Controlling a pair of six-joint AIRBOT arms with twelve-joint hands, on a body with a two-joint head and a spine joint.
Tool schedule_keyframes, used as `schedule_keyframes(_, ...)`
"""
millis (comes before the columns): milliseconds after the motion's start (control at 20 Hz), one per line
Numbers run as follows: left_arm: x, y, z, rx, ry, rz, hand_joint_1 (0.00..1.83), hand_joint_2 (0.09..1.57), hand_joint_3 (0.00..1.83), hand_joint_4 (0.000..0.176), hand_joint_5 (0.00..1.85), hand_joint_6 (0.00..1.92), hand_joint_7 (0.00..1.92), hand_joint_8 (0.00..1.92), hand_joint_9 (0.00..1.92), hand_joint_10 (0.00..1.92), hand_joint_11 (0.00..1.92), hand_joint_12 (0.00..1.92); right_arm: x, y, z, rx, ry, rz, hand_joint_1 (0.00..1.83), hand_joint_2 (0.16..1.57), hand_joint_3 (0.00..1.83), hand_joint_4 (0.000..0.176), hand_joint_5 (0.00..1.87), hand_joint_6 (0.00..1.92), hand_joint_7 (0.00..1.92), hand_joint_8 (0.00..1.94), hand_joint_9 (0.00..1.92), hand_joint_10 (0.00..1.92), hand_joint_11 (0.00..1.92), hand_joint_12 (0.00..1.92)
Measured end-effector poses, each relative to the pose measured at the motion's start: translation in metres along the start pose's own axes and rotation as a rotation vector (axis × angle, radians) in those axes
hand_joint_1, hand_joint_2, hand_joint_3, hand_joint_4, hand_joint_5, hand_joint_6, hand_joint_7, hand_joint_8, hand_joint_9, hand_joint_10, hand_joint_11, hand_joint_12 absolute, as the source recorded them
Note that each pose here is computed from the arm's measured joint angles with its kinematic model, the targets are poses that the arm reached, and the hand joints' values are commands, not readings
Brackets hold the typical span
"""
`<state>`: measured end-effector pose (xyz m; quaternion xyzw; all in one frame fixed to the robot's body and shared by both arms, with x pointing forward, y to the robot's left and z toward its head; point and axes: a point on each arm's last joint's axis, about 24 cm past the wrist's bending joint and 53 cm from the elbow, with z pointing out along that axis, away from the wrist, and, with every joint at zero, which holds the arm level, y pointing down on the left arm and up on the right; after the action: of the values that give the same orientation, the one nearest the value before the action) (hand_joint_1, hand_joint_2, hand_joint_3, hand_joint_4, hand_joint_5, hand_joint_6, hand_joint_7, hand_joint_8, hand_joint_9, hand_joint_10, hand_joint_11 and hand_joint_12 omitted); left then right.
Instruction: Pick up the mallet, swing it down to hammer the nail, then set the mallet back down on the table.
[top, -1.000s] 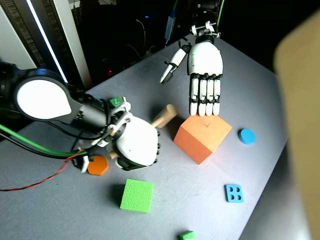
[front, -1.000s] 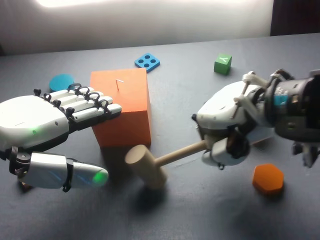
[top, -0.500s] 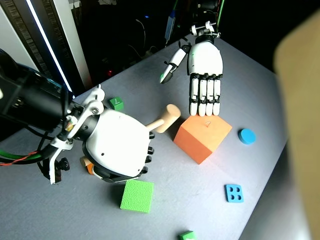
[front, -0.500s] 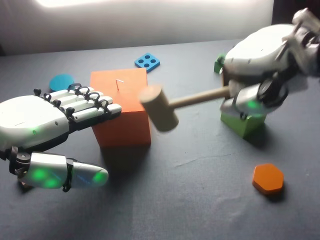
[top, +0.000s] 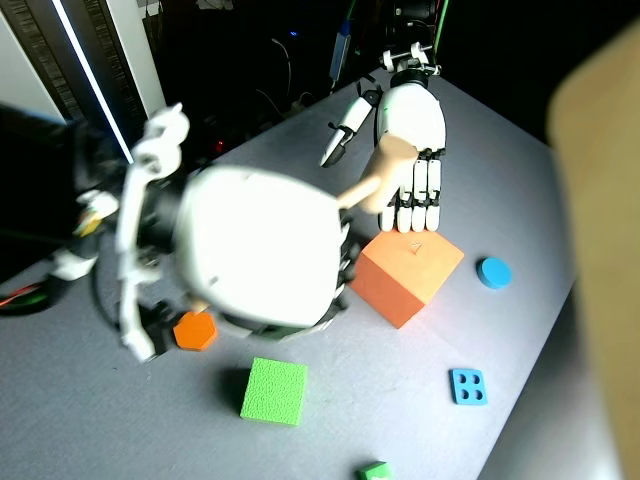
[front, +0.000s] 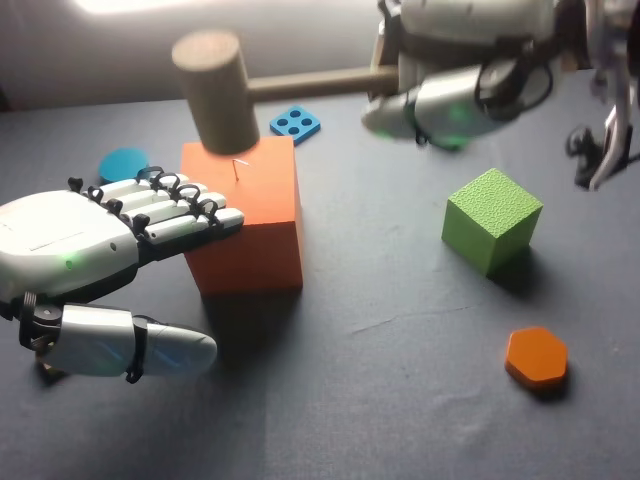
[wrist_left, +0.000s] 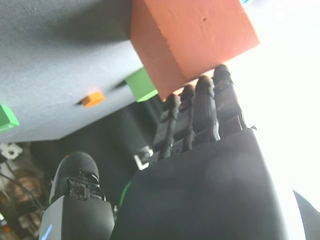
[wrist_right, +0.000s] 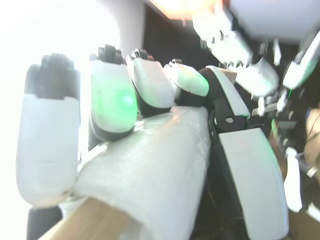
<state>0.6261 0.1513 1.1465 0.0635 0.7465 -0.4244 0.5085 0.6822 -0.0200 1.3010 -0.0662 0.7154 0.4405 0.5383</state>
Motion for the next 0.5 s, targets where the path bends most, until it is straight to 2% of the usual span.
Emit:
schedule_keyframes(100,0.0,0.0,0.0,0.0,0.0,0.001,0.0,1.11,0.0,0.0,0.03,0.0,0.02,0.0,0.02,0.0,0.0,0.02,-0.008,-0.003,0.009,-0.001,-0.016,-0.015,0.51,1.57,0.03,0.176,1.37,1.92,1.68,1.94,1.78,1.92,1.89,1.92)
schedule_keyframes(200,0.0,0.0,0.0,0.0,0.0,0.0,0.0,1.11,0.0,0.0,0.04,0.01,0.04,0.01,0.04,0.01,0.02,0.03,-0.006,-0.004,0.018,-0.005,-0.014,-0.042,0.52,1.57,0.03,0.176,1.38,1.92,1.7,1.94,1.8,1.92,1.89,1.92)
schedule_keyframes(250,0.0,0.0,0.0,0.0,0.0,0.001,0.0,1.11,0.0,0.0,0.04,0.01,0.04,0.01,0.04,0.01,0.02,0.03,-0.005,-0.001,0.021,-0.027,-0.016,-0.045,0.53,1.57,0.02,0.176,1.38,1.92,1.7,1.94,1.8,1.92,1.9,1.92)
schedule_keyframes(350,0.0,0.0,0.0,0.0,0.0,0.001,0.0,1.12,0.01,0.0,0.04,0.01,0.04,0.01,0.04,0.0,0.01,0.03,-0.004,0.003,0.021,-0.063,-0.053,-0.089,0.54,1.57,0.02,0.176,1.37,1.92,1.69,1.94,1.8,1.92,1.9,1.92)
schedule_keyframes(450,0.0,0.0,0.0,-0.001,0.0,0.001,0.0,1.12,0.0,0.0,0.03,0.0,0.03,0.0,0.03,0.0,0.01,0.03,-0.008,0.002,0.019,-0.067,-0.113,-0.159,0.52,1.57,0.03,0.176,1.37,1.92,1.69,1.94,1.78,1.92,1.89,1.92)
schedule_keyframes(500,0.0,0.0,0.0,-0.001,0.0,0.001,0.0,1.12,0.0,0.0,0.03,0.0,0.03,0.0,0.03,0.0,0.01,0.03,-0.009,0.001,0.019,-0.064,-0.118,-0.167,0.52,1.57,0.03,0.176,1.37,1.92,1.69,1.94,1.78,1.92,1.89,1.92)
